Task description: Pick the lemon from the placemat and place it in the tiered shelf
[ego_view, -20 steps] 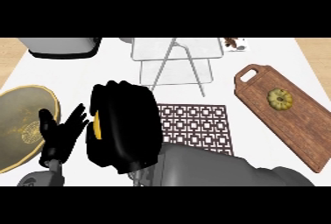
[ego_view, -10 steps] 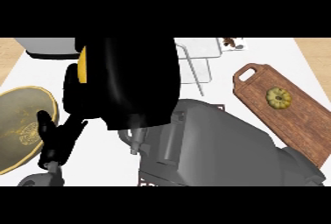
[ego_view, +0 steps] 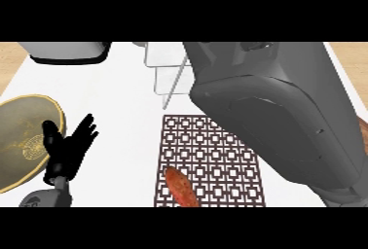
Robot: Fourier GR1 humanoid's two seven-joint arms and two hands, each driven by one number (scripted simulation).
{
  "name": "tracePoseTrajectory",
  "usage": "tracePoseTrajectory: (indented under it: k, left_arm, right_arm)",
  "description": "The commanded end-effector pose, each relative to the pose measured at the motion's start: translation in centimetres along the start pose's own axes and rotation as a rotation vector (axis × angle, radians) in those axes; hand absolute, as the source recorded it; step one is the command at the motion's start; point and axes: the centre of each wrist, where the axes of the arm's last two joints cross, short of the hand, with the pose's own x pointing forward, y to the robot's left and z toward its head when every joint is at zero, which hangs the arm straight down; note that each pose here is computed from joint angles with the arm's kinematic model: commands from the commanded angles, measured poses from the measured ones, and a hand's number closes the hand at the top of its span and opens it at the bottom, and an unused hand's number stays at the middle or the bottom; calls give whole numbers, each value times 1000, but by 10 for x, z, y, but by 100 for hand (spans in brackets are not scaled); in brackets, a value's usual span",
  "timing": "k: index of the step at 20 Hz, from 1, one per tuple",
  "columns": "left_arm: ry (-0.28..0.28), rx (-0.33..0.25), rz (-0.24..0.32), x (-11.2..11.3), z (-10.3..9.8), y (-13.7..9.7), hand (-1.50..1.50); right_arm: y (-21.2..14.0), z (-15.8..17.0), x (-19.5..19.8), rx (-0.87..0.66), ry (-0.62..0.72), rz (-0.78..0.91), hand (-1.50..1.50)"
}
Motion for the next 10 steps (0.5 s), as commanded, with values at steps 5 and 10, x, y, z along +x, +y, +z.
tracePoseTrajectory:
  k: [5, 10]
  left_arm:
    - [13, -2, -3, 3, 10, -10, 0]
    - [4, -9, -1, 1, 5, 11, 0]
  right_arm:
    - [-7, -50, -5, 70, 98, 67, 150]
    - [13, -62, -24, 97, 58, 136, 150]
